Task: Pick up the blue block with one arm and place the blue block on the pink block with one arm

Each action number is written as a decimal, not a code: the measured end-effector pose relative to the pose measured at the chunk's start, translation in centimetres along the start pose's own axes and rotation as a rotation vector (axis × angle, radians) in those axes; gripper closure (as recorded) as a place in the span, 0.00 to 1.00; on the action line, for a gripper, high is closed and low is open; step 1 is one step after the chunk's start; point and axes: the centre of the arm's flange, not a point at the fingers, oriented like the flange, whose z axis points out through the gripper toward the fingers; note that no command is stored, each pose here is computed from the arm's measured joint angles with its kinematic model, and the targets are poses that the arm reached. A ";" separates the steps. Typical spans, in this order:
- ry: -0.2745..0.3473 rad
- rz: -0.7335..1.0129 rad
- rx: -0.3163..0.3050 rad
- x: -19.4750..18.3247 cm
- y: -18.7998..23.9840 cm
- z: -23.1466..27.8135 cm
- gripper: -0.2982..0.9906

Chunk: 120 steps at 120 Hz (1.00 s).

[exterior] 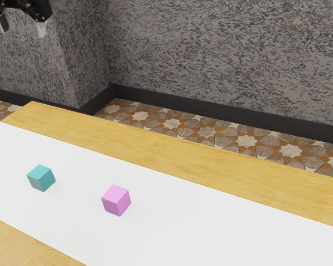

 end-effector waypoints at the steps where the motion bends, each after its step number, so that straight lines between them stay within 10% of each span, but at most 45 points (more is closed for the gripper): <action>1: -0.009 -0.002 0.005 0.0 0.0 0.5 0.23; 15: -0.113 -0.058 0.077 -4.7 -0.9 6.3 0.23; 45: -0.302 -0.314 -0.082 -17.8 -14.4 19.0 0.23; 120: -0.096 0.326 -0.095 -21.1 -25.6 37.9 0.23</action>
